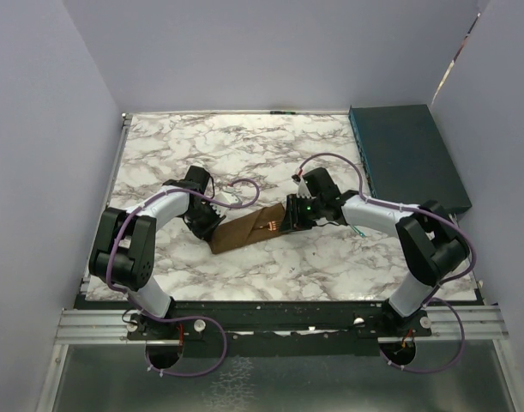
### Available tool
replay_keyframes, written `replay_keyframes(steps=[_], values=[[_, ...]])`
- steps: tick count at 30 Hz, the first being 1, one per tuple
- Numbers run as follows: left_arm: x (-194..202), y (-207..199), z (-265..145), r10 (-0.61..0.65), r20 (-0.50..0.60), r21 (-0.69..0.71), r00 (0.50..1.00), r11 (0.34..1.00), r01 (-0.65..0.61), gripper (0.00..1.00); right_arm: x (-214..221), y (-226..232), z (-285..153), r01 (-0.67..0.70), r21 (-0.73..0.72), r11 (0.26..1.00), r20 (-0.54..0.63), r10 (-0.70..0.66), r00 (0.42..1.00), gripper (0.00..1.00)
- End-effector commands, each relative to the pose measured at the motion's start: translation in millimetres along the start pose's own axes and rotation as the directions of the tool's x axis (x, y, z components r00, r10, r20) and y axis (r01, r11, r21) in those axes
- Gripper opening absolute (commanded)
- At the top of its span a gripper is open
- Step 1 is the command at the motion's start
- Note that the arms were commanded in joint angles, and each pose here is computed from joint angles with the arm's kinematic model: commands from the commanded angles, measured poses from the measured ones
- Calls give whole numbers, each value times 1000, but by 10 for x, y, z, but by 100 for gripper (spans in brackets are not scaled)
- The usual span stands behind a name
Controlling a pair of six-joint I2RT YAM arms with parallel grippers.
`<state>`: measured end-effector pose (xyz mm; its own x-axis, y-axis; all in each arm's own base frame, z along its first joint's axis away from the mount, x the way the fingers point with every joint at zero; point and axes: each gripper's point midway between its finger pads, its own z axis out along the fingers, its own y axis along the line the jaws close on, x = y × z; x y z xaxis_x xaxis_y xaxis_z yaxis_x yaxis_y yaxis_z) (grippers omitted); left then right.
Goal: Fold the napkin into a case and place the utensils inside
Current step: Insert the fork into the napkin.
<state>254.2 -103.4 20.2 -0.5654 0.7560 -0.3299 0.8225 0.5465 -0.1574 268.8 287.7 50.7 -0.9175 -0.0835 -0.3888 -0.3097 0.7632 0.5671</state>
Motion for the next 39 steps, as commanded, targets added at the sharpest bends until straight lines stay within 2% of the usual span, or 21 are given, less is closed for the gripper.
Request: replay_keyframes(steps=[1, 12, 21, 25, 33, 39], values=[[81, -19, -8, 10, -36, 1, 999, 1000, -10, 0, -23, -62, 3, 6, 37, 999, 5, -6, 1000, 33], [77, -16, -23, 12, -38, 0, 999, 1000, -12, 0, -102, -159, 82, -1, 60, 998, 14, 1, 1000, 36], [45, -1, -35, 16, -35, 0, 999, 1000, -16, 0, -289, -175, 118, -23, 23, 999, 58, 22, 998, 36], [68, -6, -20, 16, -41, 2, 999, 1000, -16, 0, -340, -106, 129, -27, -15, 1000, 67, 28, 997, 32], [72, -9, -12, 17, -42, 6, 999, 1000, -17, 0, -354, 45, 105, -30, -93, 995, 70, 37, 997, 16], [78, -18, -7, 19, -42, 10, 999, 1000, -19, 0, -373, 100, -6, -16, -94, 995, 81, 24, 996, 16]])
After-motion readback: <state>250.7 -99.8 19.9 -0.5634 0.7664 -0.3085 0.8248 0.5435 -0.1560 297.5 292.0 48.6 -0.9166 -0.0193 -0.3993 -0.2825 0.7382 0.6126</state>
